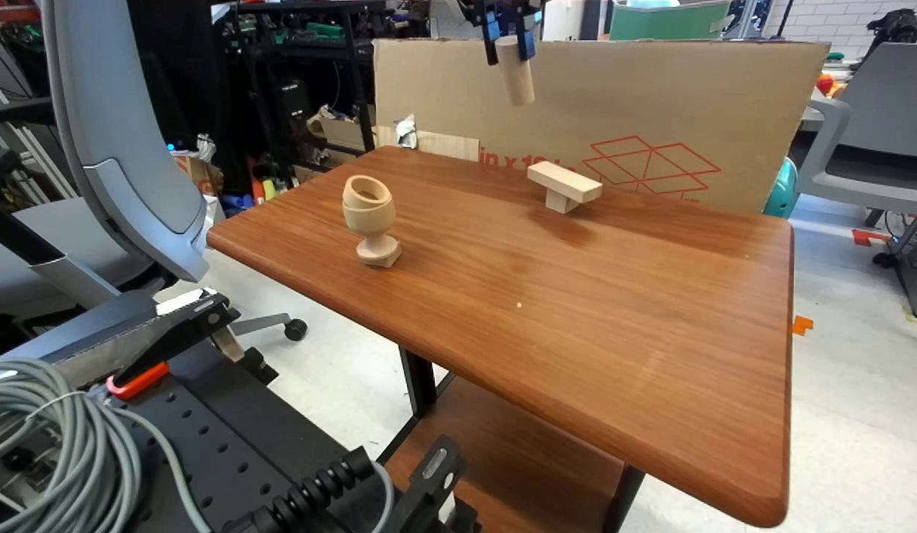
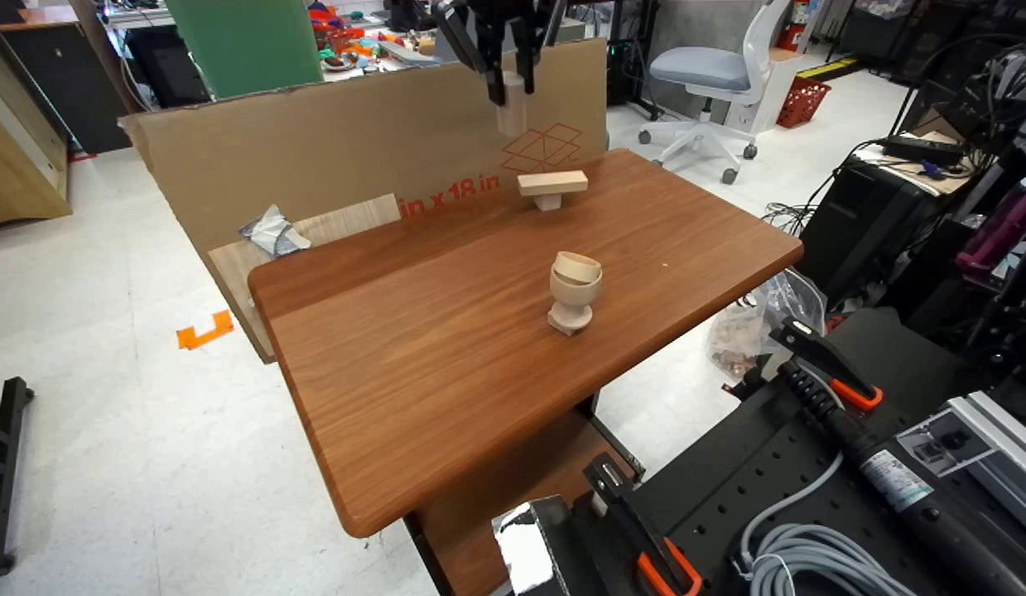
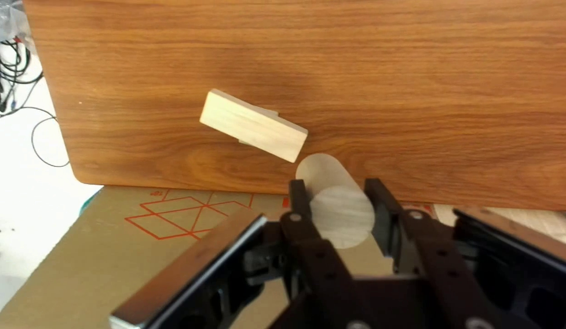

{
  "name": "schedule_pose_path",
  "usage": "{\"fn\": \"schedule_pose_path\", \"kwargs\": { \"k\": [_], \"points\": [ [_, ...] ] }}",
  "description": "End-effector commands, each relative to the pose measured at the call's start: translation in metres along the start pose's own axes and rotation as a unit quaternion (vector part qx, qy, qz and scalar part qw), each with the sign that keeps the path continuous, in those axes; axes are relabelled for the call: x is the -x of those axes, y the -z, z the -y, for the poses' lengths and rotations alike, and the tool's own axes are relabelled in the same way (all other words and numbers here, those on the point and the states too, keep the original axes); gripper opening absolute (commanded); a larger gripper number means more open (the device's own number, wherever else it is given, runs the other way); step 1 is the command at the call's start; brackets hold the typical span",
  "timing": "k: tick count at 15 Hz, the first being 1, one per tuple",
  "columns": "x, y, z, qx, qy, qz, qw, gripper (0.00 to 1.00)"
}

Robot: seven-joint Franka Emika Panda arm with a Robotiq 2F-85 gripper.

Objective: Pick up the round wooden rod and put it on top of the rectangular wooden block

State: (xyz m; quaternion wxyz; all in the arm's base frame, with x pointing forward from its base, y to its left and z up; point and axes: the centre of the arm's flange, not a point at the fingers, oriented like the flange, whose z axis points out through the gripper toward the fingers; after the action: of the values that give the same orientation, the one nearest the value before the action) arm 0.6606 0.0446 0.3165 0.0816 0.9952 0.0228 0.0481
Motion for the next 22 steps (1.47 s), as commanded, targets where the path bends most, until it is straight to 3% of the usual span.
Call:
{"fn": "schedule_pose_path", "kwargs": {
  "k": [1,6,22],
  "points": [
    [0.004,-0.001,-0.022,0.010,-0.034,0.002,0.9994,0.10],
    [-0.001,-0.013,-0.043,0.016,-0.065,0.011,0.9977,0.10],
    [-0.015,-0.066,-0.050,0.029,-0.079,0.068,0.9941,0.10]
  ]
}}
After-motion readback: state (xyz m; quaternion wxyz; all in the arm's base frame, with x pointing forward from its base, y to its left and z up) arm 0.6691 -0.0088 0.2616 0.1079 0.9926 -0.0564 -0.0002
